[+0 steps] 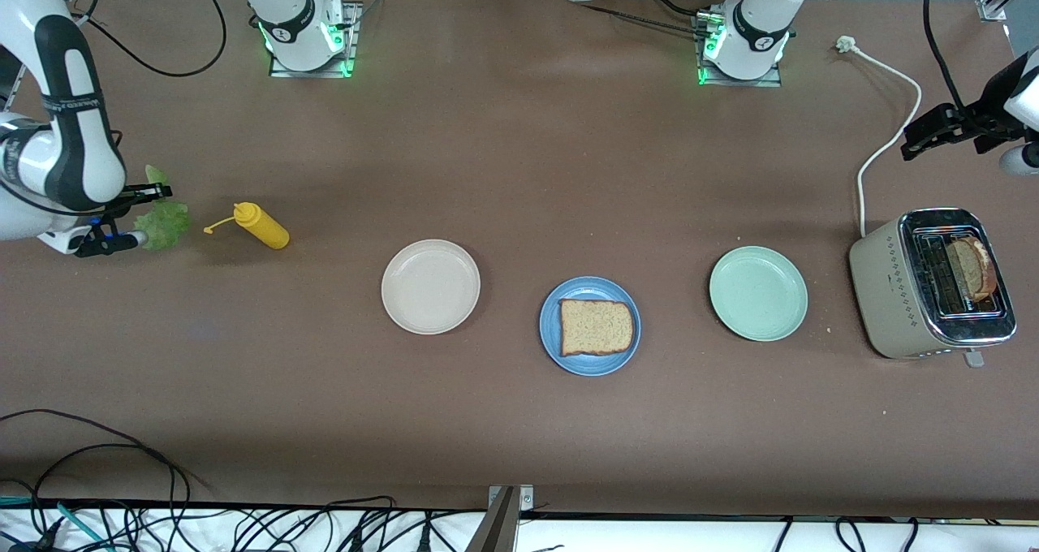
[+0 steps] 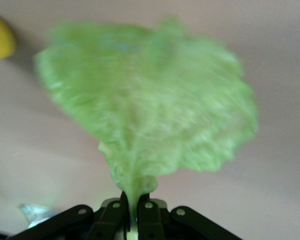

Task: Make sandwich in blue plate with both arms
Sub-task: 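Carry the lettuce leaf over the blue plate with the right gripper, then lower the lettuce leaf onto the bread and open the right gripper, then withdraw the right gripper from the plate toward the yellow mustard bottle, then lower the right gripper around the yellow mustard bottle and close it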

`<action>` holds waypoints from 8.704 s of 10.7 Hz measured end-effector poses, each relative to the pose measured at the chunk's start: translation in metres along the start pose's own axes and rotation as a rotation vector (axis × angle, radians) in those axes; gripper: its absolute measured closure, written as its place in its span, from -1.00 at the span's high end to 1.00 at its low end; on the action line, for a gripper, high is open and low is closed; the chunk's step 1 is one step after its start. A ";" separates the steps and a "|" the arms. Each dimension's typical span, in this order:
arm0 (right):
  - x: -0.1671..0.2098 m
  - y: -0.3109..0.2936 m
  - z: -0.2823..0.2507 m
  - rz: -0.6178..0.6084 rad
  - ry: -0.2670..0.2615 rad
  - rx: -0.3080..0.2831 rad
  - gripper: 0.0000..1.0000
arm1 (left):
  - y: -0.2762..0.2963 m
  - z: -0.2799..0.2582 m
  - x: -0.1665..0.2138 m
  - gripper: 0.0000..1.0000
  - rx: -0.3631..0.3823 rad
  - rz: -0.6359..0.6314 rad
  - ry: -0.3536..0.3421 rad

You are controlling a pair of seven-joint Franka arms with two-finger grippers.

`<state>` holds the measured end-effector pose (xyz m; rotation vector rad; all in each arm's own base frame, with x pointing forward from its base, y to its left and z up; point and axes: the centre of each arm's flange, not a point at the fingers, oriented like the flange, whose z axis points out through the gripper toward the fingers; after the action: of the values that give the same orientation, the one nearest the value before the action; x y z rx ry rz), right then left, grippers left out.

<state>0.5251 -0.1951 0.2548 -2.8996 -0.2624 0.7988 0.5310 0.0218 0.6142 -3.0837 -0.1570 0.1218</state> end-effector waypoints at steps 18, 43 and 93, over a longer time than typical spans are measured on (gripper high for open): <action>0.067 -0.491 -0.217 -0.653 0.521 -0.051 -0.89 | -0.008 0.001 0.004 1.00 -0.001 -0.016 -0.004; 0.216 -0.704 0.066 -1.037 1.140 -0.332 -0.89 | -0.013 0.003 0.005 1.00 -0.001 -0.024 -0.008; -0.040 -0.182 -0.170 -0.432 0.431 -0.227 1.00 | -0.017 0.003 0.006 1.00 -0.002 -0.032 -0.008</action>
<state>0.5543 -0.0377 0.4492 -2.9446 -0.9340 0.0753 0.5348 0.0390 0.6118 -3.0815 -0.2065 0.1324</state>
